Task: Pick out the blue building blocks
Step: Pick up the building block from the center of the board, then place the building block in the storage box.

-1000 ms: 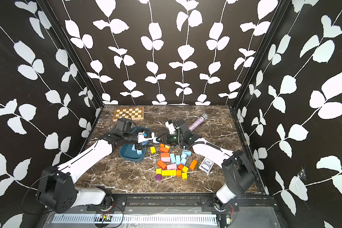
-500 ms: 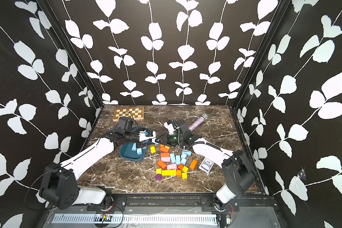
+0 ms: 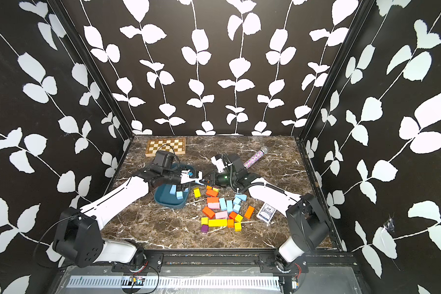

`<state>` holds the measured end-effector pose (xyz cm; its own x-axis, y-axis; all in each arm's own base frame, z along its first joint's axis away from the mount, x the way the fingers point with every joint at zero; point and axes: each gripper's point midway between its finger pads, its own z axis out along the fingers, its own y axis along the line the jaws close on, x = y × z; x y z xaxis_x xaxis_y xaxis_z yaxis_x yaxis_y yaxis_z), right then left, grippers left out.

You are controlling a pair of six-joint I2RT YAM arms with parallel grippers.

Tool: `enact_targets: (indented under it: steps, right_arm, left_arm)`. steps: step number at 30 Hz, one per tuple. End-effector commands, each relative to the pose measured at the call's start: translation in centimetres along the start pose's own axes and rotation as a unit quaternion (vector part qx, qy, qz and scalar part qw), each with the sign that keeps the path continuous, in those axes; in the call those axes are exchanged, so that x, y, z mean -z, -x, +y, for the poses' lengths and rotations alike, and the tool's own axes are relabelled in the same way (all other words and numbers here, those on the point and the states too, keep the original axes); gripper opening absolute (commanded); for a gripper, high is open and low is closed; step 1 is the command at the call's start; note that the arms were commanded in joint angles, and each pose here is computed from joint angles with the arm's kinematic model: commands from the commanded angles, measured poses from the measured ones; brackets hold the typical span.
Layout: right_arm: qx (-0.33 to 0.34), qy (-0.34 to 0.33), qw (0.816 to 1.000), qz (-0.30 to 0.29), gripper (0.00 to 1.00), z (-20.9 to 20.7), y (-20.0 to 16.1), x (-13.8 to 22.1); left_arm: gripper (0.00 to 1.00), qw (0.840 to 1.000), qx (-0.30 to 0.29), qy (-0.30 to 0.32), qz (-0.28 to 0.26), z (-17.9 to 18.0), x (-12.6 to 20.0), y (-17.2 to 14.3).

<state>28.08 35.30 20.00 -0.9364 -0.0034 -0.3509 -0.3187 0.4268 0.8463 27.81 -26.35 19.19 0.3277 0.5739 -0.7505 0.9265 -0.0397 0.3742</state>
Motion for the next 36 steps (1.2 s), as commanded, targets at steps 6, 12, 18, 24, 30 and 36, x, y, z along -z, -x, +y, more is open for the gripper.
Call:
enact_targets:
  steps: [6,12,18,24,30,36]
  right_arm:
    - [0.001,-0.065,0.995,-0.078,0.52,-1.0,2.5,2.4]
    - [-0.015,-0.101,0.982,-0.156,0.52,-2.6,5.4,3.3]
    - [-0.022,-0.103,0.983,-0.147,0.51,-3.7,5.1,1.9]
    - [-0.026,-0.103,0.986,-0.129,0.5,-4.3,4.4,1.2]
    - [-0.026,-0.11,0.985,-0.128,0.49,-4.8,3.9,1.4]
    - [-0.026,-0.116,0.984,-0.13,0.49,-5.1,3.7,1.6]
  left_arm:
    - [0.2,0.998,0.044,0.034,0.037,0.9,1.2,-0.5]
    - [0.18,0.948,0.269,0.104,0.135,1.5,4.4,-6.9]
    - [0.23,0.841,0.424,0.241,0.236,1.8,7.3,-14.1]
    - [0.26,0.796,0.478,0.267,0.259,1.1,7.1,-17.1]
    - [0.27,0.765,0.502,0.284,0.286,1.4,7.3,-19.5]
    - [0.31,0.747,0.512,0.298,0.302,1.5,7.5,-21.0]
